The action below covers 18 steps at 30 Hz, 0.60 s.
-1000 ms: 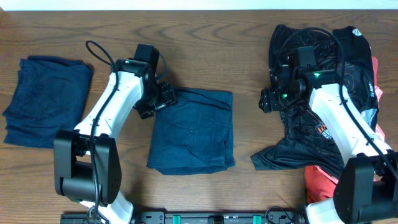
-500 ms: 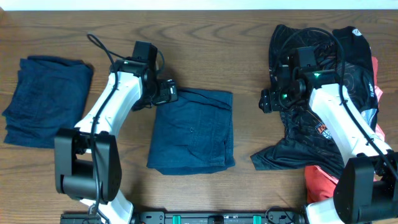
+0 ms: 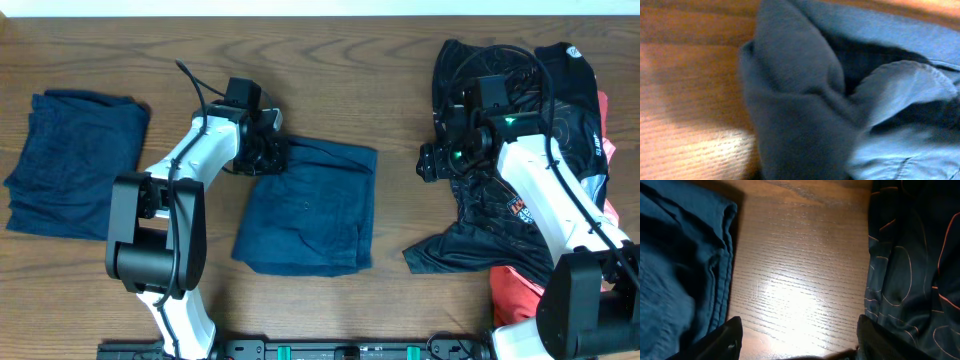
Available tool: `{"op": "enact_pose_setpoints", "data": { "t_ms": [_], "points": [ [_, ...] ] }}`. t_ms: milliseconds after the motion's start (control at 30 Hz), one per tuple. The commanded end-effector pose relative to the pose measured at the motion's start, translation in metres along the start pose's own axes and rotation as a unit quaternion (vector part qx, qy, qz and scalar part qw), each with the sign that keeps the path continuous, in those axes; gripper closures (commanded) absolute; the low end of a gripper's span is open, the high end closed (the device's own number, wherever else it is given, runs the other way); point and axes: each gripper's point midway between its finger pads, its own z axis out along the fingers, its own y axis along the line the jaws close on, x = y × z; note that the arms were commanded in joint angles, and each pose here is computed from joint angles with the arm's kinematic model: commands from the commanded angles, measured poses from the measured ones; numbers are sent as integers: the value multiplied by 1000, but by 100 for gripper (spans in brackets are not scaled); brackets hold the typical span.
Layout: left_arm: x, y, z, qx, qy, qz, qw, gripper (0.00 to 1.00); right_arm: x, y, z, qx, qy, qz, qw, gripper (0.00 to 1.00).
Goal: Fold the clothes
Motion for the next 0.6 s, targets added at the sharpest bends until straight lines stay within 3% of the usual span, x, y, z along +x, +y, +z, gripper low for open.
{"op": "enact_pose_setpoints", "data": {
  "t_ms": [0,167,267,400,567],
  "points": [
    [-25,10,-19,4,-37,-10,999,94,-1,1,-6,1,-8,-5,1000,29],
    [-70,59,-91,-28,-134,-87,987,94,-1,0,-6,1,-7,-5,1000,29],
    [-89,98,-153,-50,-216,-131,966,94,-1,0,-6,1,-7,-5,1000,29],
    [-95,159,-232,-85,-319,-178,927,94,-2,1,-6,1,-8,-5,1000,29],
    [-57,257,-295,-159,-384,-312,855,94,-2,1,-6,1,-8,-3,1000,29]
  ]
}}
